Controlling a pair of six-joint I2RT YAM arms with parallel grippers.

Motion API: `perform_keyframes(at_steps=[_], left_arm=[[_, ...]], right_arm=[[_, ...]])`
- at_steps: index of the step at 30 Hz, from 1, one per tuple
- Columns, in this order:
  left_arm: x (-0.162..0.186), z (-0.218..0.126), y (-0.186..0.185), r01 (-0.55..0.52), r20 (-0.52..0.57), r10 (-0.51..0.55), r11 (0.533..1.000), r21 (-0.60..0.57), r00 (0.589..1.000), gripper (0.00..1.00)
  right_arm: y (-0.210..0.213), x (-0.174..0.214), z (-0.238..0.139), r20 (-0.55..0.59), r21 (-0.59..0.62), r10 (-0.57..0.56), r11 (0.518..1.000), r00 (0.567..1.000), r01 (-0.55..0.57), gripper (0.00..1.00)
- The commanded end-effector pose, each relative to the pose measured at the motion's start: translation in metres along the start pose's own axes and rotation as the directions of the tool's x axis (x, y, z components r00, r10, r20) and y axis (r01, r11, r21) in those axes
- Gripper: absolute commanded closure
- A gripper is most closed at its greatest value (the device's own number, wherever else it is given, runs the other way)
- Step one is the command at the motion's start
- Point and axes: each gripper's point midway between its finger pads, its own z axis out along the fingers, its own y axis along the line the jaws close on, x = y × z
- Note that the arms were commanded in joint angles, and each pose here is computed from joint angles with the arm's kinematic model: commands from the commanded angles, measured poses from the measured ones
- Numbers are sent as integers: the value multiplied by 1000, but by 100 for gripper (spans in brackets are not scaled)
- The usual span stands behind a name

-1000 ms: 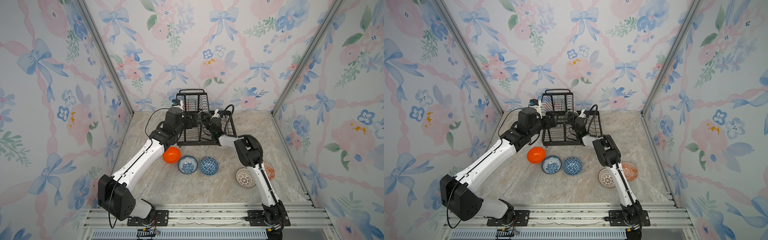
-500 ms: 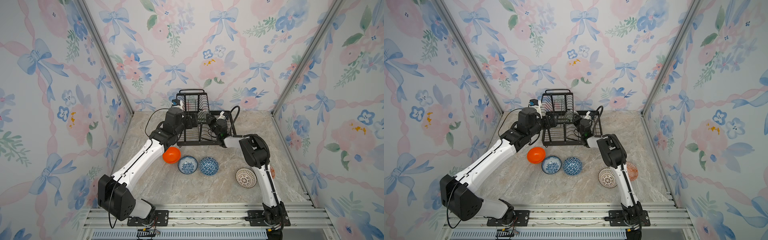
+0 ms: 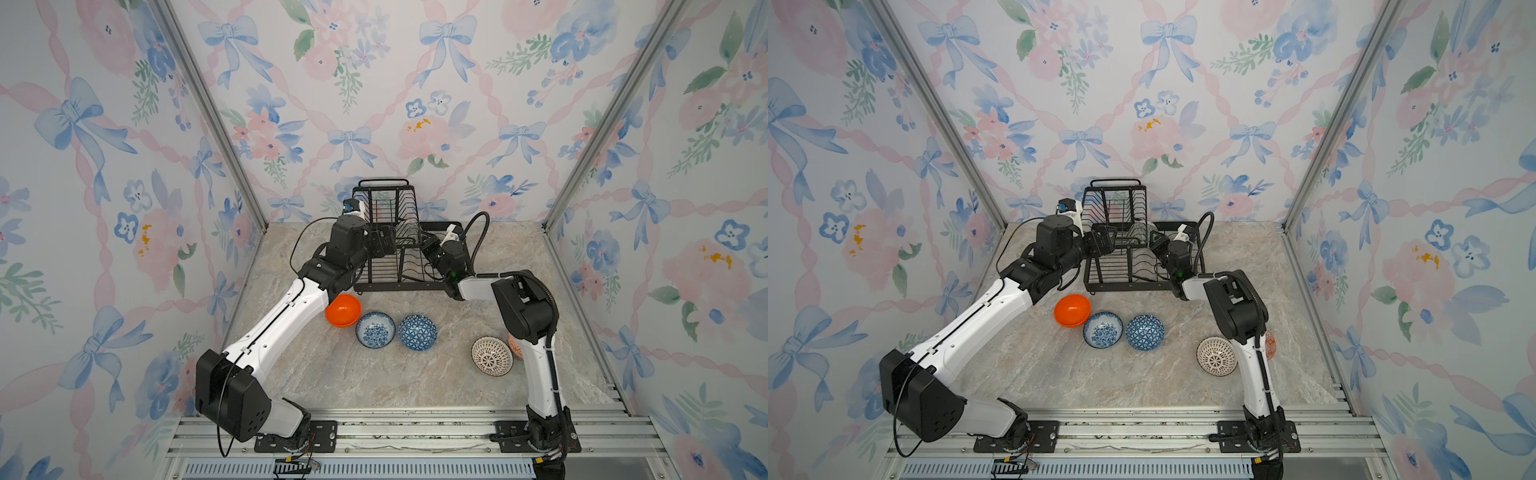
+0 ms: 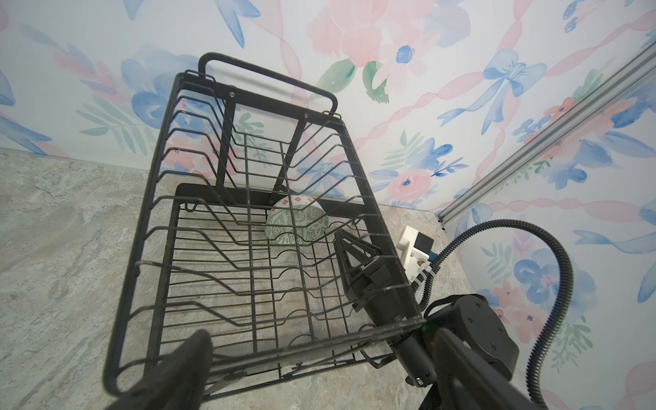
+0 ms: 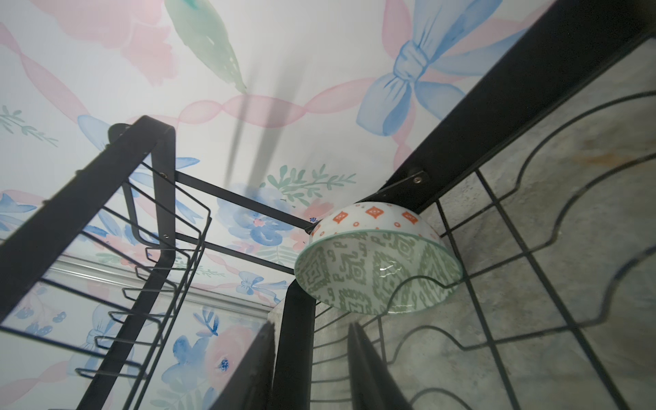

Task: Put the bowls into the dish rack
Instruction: 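Open the right gripper and withdraw it from the green bowl, then move the left gripper to the orange bowl while the right swings toward it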

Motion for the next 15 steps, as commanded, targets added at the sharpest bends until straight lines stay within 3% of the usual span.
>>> perform_keyframes(at_steps=[1, 9, 12, 15], left_arm=[[0, -12, 6, 23, -11, -23, 999, -24, 1000, 2], [6, -27, 10, 94, -37, -96, 995, -37, 995, 2], [13, -33, 12, 116, -47, -117, 993, -29, 992, 2], [22, -40, 16, 137, -74, -139, 990, -28, 987, 2]], right_arm=[[25, -12, -10, -32, -27, -64, 998, 997, 64, 62], [52, -11, -27, -165, 15, -257, 965, 952, 263, 48], [55, -15, -37, -173, 42, -268, 959, 948, 279, 35], [52, -18, -49, -200, 99, -279, 948, 939, 303, 10]])
